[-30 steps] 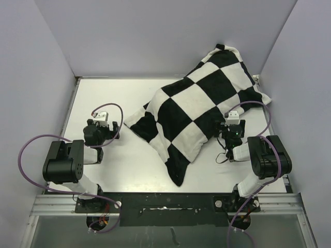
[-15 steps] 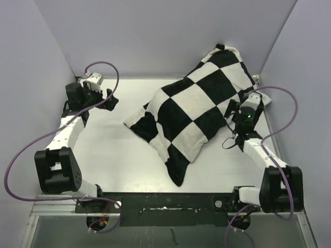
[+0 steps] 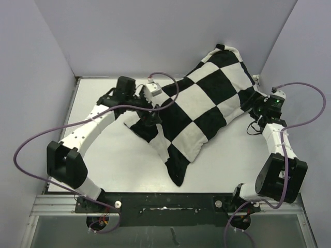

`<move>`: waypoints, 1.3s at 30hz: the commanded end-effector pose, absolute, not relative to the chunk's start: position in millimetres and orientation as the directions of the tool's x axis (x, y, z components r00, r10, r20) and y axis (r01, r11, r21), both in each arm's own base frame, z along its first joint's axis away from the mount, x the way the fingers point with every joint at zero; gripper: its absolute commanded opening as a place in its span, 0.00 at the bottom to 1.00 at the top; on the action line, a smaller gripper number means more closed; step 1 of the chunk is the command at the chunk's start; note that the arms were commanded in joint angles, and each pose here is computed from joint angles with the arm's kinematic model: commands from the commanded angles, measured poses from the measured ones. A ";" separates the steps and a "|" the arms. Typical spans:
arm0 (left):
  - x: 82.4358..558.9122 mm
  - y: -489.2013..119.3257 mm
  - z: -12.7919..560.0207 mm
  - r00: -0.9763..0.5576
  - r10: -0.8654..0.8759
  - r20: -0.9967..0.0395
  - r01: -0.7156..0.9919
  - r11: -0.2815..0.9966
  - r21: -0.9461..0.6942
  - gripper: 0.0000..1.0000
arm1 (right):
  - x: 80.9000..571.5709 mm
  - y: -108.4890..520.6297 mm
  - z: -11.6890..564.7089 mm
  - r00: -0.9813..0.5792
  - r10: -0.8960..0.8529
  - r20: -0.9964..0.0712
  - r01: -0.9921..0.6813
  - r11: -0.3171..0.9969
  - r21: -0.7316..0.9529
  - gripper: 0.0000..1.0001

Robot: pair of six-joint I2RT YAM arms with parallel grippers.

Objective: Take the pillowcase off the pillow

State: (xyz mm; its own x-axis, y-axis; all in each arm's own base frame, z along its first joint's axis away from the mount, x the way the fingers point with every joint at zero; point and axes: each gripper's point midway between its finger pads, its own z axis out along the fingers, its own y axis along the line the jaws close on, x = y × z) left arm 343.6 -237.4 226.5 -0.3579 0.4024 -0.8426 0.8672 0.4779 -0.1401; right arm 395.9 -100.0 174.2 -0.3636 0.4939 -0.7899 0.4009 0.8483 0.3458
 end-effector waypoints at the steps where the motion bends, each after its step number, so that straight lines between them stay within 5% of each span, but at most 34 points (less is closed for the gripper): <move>1: 350.1 -285.1 224.2 -0.266 0.497 -0.826 0.911 0.409 -0.047 0.98 | 405.7 -87.3 173.2 -0.424 0.480 -0.768 0.328 0.872 0.364 0.98; 15: 396.5 -366.1 154.4 -0.132 0.635 -0.762 0.911 0.381 0.160 0.95 | 479.7 -26.9 144.0 -0.555 0.354 -0.753 0.195 0.935 0.295 0.99; 19: 418.5 -345.8 121.0 -0.185 0.670 -0.719 0.879 0.439 0.183 0.66 | 488.4 17.1 130.4 -0.597 0.303 -0.743 0.113 0.949 0.295 0.95; 23: 442.7 -300.2 106.3 -0.296 0.628 -0.720 0.818 0.556 0.149 0.19 | 487.2 70.0 117.0 -0.639 0.216 -0.738 0.013 0.963 0.271 0.89; 27: 462.6 -245.6 115.5 -0.337 0.576 -0.744 0.731 0.659 0.179 0.00 | 475.2 127.7 108.0 -0.662 0.121 -0.740 -0.101 0.963 0.248 0.84; 37: 506.9 -91.1 172.8 -0.406 0.436 -0.803 0.504 0.840 0.201 0.02 | 420.6 243.7 142.5 -0.624 -0.028 -0.781 -0.346 0.906 0.244 0.80; 39: 505.6 -76.8 181.9 -0.411 0.428 -0.805 0.496 0.846 0.197 0.28 | 416.9 238.9 166.1 -0.607 0.000 -0.794 -0.335 0.906 0.257 0.83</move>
State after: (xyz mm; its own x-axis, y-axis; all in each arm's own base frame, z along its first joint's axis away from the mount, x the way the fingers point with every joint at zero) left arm 501.6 -109.6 130.1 -0.4492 0.4584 -0.7669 0.5591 0.8137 0.1590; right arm 433.3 230.6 116.1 -0.6510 -0.0097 -0.7590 -0.2816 0.9317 0.2295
